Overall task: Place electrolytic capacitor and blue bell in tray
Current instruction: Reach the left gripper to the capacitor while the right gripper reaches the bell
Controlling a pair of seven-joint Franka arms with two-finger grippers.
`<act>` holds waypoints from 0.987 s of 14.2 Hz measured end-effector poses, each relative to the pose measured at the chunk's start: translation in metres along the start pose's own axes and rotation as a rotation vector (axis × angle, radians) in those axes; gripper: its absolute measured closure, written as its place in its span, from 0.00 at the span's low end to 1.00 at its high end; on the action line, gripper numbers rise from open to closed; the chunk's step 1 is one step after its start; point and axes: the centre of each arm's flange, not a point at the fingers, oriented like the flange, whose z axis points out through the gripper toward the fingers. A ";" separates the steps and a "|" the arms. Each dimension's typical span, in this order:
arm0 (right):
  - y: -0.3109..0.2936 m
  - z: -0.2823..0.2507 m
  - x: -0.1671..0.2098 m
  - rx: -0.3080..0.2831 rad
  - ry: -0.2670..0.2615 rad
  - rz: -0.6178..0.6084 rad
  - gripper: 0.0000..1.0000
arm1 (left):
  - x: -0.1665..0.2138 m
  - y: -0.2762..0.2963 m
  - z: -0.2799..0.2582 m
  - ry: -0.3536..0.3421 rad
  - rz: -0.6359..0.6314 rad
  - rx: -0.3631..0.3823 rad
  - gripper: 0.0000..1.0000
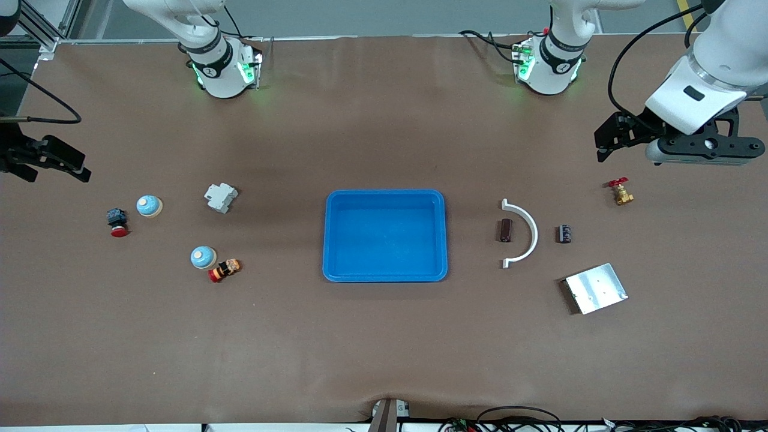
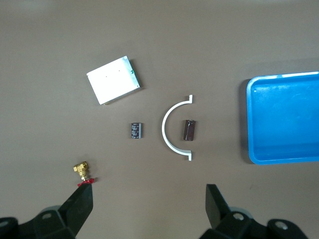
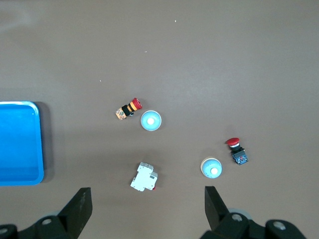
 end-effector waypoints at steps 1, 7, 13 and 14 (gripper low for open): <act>0.000 0.000 0.000 -0.001 0.000 0.000 0.00 | 0.000 0.000 0.000 0.000 0.000 0.000 0.00; 0.001 0.000 0.000 -0.003 0.000 0.001 0.00 | 0.000 0.001 0.000 -0.001 0.006 0.000 0.00; 0.001 0.001 0.000 -0.003 -0.004 0.001 0.00 | -0.007 0.002 0.022 -0.089 0.002 0.011 0.00; 0.001 0.001 0.000 -0.002 -0.004 0.002 0.00 | -0.006 0.004 0.026 -0.096 0.002 0.003 0.00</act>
